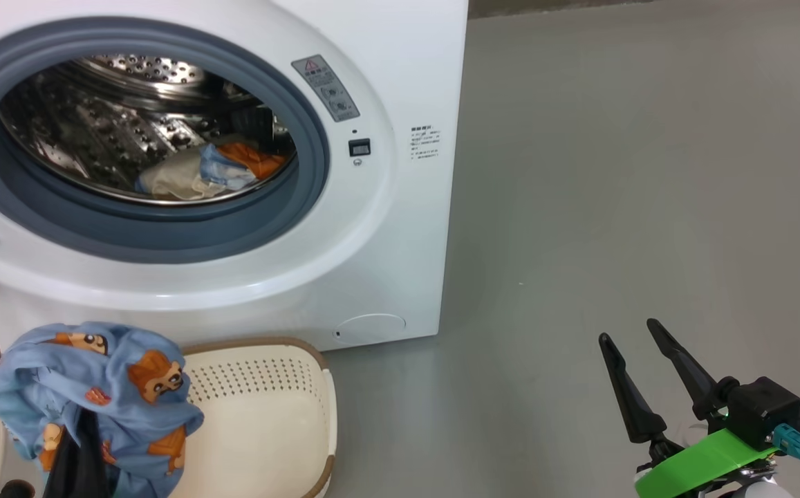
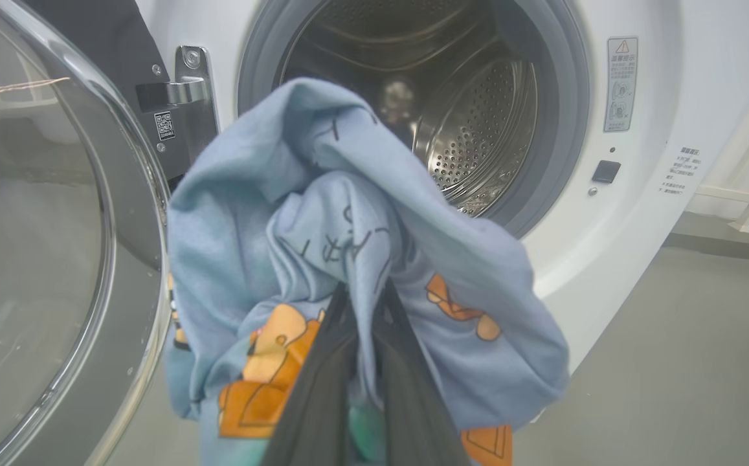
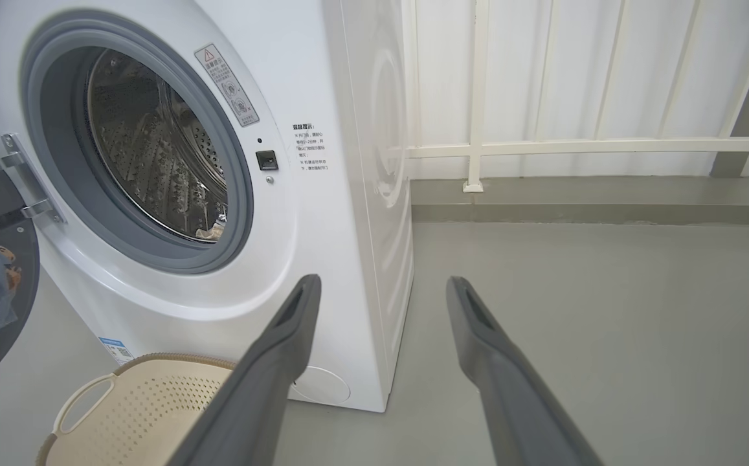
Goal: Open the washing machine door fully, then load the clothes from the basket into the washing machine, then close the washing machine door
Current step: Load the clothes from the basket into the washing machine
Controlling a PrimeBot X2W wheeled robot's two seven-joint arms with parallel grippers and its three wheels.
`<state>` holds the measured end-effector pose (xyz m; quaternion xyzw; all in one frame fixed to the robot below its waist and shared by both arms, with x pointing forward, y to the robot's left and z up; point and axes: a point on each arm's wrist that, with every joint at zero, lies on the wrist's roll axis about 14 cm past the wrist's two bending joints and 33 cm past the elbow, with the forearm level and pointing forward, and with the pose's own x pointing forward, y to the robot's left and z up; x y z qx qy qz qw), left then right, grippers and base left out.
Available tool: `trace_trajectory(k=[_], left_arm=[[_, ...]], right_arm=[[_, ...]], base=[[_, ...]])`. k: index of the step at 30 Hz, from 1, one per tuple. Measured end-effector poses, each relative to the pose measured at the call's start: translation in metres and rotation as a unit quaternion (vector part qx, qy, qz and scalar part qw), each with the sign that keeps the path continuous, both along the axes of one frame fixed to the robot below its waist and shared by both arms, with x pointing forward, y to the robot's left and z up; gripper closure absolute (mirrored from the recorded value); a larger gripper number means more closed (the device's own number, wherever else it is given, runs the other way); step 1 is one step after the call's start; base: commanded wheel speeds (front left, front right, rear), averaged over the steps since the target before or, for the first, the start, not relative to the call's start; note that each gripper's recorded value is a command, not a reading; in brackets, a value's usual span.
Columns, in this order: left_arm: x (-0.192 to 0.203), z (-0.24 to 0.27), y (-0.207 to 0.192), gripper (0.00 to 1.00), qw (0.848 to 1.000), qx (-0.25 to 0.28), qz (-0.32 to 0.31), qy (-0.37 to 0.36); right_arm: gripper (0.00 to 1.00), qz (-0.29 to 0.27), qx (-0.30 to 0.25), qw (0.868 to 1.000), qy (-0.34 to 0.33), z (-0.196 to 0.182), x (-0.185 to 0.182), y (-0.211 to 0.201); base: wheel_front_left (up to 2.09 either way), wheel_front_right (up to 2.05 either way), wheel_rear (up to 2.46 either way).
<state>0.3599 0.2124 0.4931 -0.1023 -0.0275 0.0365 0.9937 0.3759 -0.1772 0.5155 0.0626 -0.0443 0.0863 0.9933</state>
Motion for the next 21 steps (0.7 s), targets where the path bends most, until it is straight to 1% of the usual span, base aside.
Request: trace_trajectory(k=[4, 7, 21], left_arm=[[0.003, -0.007, -0.002, 1.00, 1.000, -0.004, -0.002, 0.010], [0.012, -0.007, -0.004, 1.00, 1.000, -0.006, -0.005, 0.009], [0.088, -0.002, -0.027, 1.00, 0.999, 0.008, -0.040, -0.011]], right_arm=[[0.00, 0.001, 0.000, 1.000, 0.007, -0.005, 0.003, 0.001], [0.00, 0.002, 0.001, 1.000, 0.014, -0.010, 0.006, 0.001], [0.00, -0.005, 0.000, 0.999, 0.038, -0.030, 0.030, -0.004]], base=[[0.00, 0.00, 0.00], [0.00, 0.00, 0.00], [0.00, 0.00, 0.00]])
